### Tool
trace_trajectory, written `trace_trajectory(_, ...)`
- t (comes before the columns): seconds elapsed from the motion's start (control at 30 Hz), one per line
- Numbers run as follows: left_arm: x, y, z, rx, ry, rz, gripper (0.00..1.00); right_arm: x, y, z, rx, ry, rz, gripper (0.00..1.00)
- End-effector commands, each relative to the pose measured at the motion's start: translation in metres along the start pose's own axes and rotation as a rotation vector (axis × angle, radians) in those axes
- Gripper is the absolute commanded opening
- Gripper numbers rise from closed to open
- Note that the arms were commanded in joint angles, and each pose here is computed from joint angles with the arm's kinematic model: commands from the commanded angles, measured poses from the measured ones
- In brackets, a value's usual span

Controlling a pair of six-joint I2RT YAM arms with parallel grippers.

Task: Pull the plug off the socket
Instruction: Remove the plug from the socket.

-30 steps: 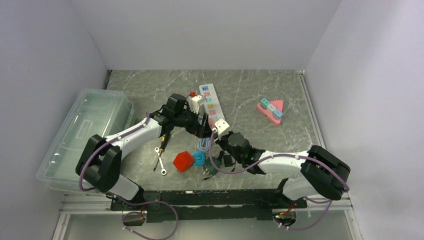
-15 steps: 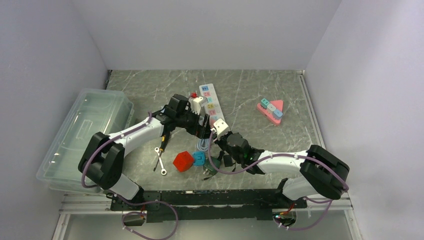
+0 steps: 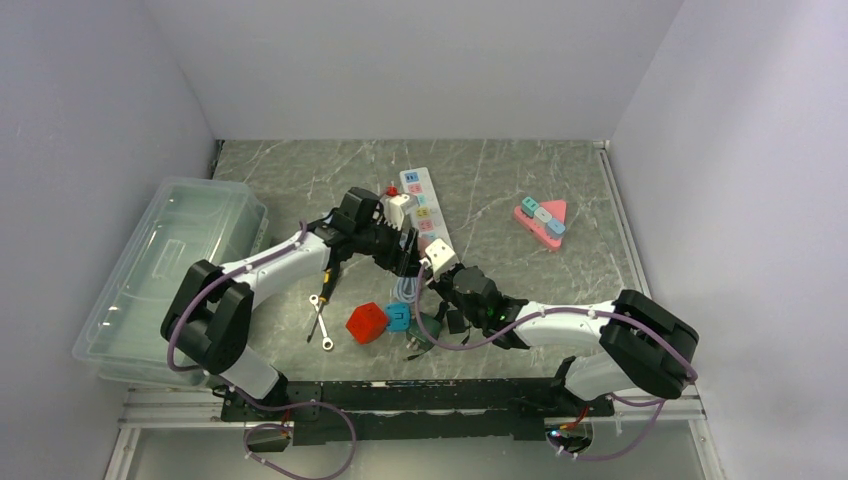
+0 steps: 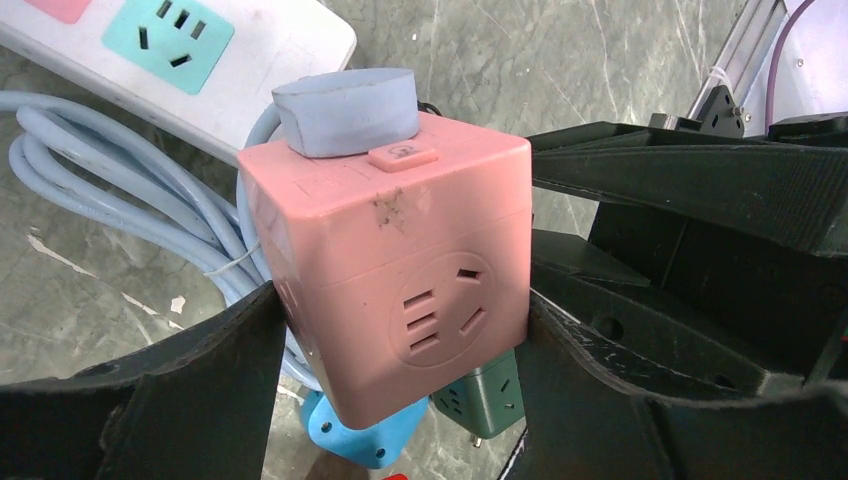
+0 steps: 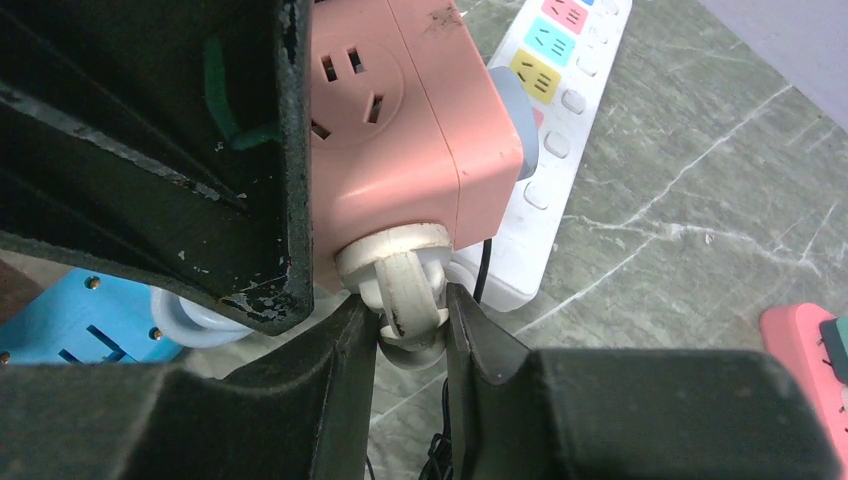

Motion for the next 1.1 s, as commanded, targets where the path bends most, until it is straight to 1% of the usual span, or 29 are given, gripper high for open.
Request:
trace_trajectory(0.0,0.013,-0.005,0.001,-0.013,-0.021,-0.053,0.25,0.057,-0.026,0.0,-0.115,-0.206,-0.082,0.0)
trace_trajectory(0.03,0.013,-0.005,0.001,-0.008,-0.02,-0.055,0.16,0.057,-0.026,0.001,-0.114,-0.205,-0.081,0.0)
trace_trajectory(0.13,0.013,-0.002,0.0,0.007,-0.012,-0.051,0.0,0.056,-0.026,0.0,-0.116,-0.196,-0.078,0.0)
trace_trajectory(0.2,0.013,-0.001,0.001,0.014,-0.011,-0.058,0.0,0.055,-0.027,-0.001,-0.127,-0.187,-0.087,0.0)
trace_trajectory(0.33,0.014,-0.001,0.004,0.028,-0.014,-0.094,0.0,0.054,-0.03,0.003,-0.125,-0.209,-0.085,0.0)
trace_trajectory(0.5,0.015,-0.002,0.008,0.038,-0.016,-0.131,0.0,0.051,-0.034,0.001,-0.022,-0.222,-0.106,0.0)
trace_trajectory(0.67,0.016,-0.001,0.01,0.055,-0.014,-0.147,0.0,0.049,-0.036,-0.001,0.019,-0.223,-0.125,0.0)
trace_trajectory(0.83,0.016,-0.001,0.009,0.051,-0.007,-0.129,0.0,0.052,-0.03,-0.007,0.048,-0.2,-0.106,0.0)
trace_trajectory(0.97,0.018,0.005,0.011,0.081,-0.011,-0.085,0.0,0.054,-0.024,-0.006,-0.012,-0.188,-0.073,0.0)
trace_trajectory(1.07,0.025,0.014,0.017,0.087,-0.038,-0.036,0.0,0.059,-0.02,-0.002,-0.057,-0.196,-0.056,0.0)
Point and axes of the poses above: each gripper's point midway between its finger pads, its own z axis back along the fingers, its own y axis along the line the jaws close on, x = y × z, the point moved 5 cm from there along z, back along the fingers, and after that the axes turned 13 degrees about z, right-handed, at the moved point
